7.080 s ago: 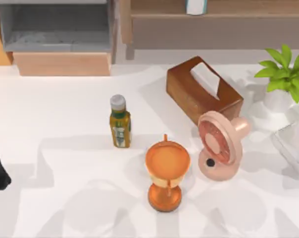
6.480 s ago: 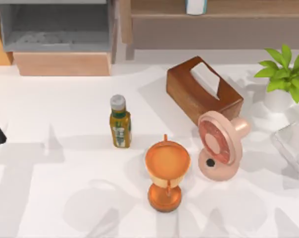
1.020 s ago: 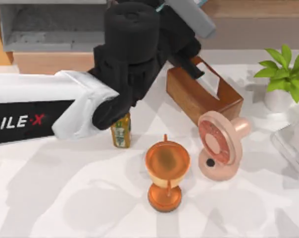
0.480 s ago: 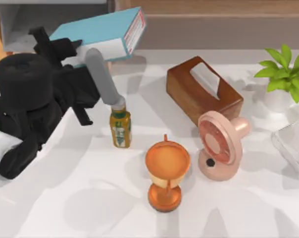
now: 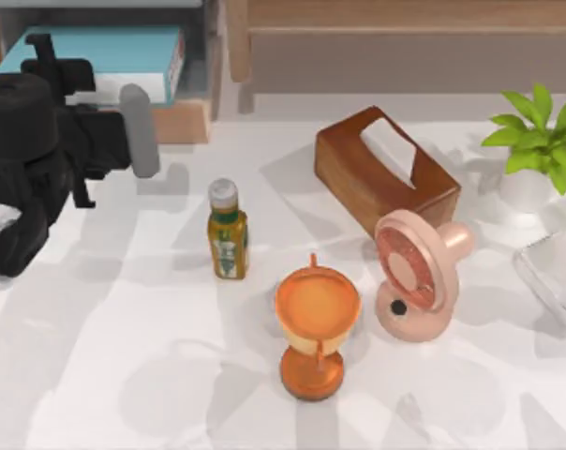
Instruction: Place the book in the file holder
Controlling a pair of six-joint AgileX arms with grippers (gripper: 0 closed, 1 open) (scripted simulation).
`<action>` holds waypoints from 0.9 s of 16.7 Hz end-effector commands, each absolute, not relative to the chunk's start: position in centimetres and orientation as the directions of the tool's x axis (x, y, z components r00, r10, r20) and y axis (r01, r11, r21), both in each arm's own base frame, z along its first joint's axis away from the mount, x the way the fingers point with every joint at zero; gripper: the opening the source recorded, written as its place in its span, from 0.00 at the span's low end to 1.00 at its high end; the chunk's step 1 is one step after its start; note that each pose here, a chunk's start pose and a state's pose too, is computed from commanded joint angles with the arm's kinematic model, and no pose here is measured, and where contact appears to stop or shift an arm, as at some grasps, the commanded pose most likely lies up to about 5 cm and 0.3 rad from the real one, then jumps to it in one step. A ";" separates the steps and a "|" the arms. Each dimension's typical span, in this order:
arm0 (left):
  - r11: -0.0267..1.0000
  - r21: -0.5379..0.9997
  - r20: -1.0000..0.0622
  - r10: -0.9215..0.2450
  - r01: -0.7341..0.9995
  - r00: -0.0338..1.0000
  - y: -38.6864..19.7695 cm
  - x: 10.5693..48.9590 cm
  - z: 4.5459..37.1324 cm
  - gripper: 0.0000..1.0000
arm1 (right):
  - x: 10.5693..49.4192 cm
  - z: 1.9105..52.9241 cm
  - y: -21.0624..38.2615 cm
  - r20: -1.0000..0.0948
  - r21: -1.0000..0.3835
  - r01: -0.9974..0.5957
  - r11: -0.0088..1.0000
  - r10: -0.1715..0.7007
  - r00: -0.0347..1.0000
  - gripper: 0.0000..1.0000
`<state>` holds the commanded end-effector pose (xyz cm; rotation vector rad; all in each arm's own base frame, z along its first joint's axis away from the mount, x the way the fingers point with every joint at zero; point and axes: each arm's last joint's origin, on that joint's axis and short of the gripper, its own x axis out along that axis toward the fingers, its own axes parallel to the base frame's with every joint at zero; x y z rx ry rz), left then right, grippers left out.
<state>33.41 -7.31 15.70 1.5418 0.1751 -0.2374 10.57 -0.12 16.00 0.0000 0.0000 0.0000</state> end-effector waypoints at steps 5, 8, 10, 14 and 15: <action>-0.006 0.963 -0.268 -0.036 0.268 0.963 -7.3 34.2 15.3 0.00 | 10.6 16.0 -0.1 0.000 0.000 0.000 1.000 0.000 1.000 1.00; -0.006 0.963 -0.268 -0.038 0.268 0.963 -7.3 34.2 15.3 0.00 | 10.6 16.0 -0.1 0.000 0.000 0.000 1.000 0.000 1.000 1.00; -0.003 0.965 -0.262 -0.027 0.262 0.965 -7.1 34.9 15.4 0.00 | 10.6 16.0 -0.1 0.000 0.000 0.000 1.000 0.000 1.000 1.00; -0.004 0.965 -0.262 -0.030 0.262 0.964 -7.2 36.9 15.1 0.00 | 10.6 16.0 -0.1 0.000 0.000 0.000 1.000 0.000 1.000 1.00; -0.005 0.964 -0.267 -0.035 0.267 0.963 -7.3 37.1 14.9 0.00 | 10.6 16.0 -0.1 0.000 0.000 0.000 1.000 0.000 1.000 1.00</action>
